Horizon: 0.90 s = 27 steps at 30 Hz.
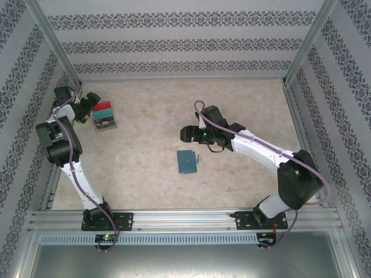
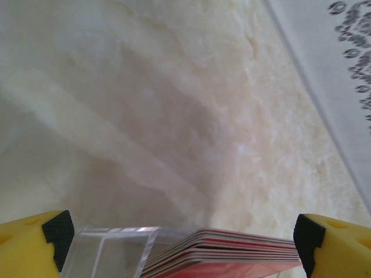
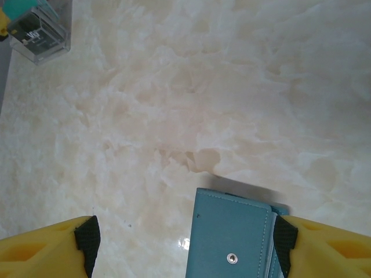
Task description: Put the credit cards into the card holder
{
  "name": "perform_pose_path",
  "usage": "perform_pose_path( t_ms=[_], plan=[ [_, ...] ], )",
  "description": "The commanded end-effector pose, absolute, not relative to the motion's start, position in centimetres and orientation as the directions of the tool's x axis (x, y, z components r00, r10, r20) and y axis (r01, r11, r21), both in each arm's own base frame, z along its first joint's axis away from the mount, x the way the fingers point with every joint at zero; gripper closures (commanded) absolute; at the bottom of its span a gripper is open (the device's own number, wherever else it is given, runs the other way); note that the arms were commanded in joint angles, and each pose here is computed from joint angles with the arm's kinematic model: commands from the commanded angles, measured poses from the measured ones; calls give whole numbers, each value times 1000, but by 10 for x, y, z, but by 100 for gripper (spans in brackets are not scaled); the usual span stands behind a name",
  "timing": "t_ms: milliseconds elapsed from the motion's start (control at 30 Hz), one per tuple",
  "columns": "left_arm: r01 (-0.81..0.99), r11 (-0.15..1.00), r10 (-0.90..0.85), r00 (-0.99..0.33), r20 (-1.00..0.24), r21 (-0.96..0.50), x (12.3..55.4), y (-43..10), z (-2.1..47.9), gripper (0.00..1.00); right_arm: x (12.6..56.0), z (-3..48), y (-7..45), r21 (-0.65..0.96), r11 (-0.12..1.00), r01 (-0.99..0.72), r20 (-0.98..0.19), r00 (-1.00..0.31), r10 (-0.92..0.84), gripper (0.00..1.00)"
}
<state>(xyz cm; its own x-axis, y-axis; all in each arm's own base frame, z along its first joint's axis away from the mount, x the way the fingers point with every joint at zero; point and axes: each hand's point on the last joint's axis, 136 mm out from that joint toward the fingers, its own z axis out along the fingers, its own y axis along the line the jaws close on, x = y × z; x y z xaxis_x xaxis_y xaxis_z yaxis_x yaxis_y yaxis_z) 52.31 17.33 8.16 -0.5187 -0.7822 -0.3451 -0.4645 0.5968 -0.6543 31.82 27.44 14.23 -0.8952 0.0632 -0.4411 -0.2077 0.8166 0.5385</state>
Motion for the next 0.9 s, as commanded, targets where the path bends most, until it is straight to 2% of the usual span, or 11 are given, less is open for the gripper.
perform_pose_path(
  t_ms=[0,300,567,667,867],
  plan=[
    [-359,559,-794,-491,-358,-747,542,174,101,1,320,147,281,549,811,-201,-428,-902,67,20],
    [-368,518,-797,-536,-279,-772,532,155,73,1,323,145,284,548,813,-197,-421,-905,64,18],
    [-337,484,-794,-558,-243,-807,527,124,74,0,325,143,284,538,820,-196,-420,-905,60,18],
    [-289,463,-799,-546,-253,-838,535,101,85,0,328,140,282,534,826,-184,-418,-906,69,18],
    [-285,510,-740,-626,-245,-812,535,43,78,1,329,136,275,523,836,-167,-412,-908,77,17]
  ],
)
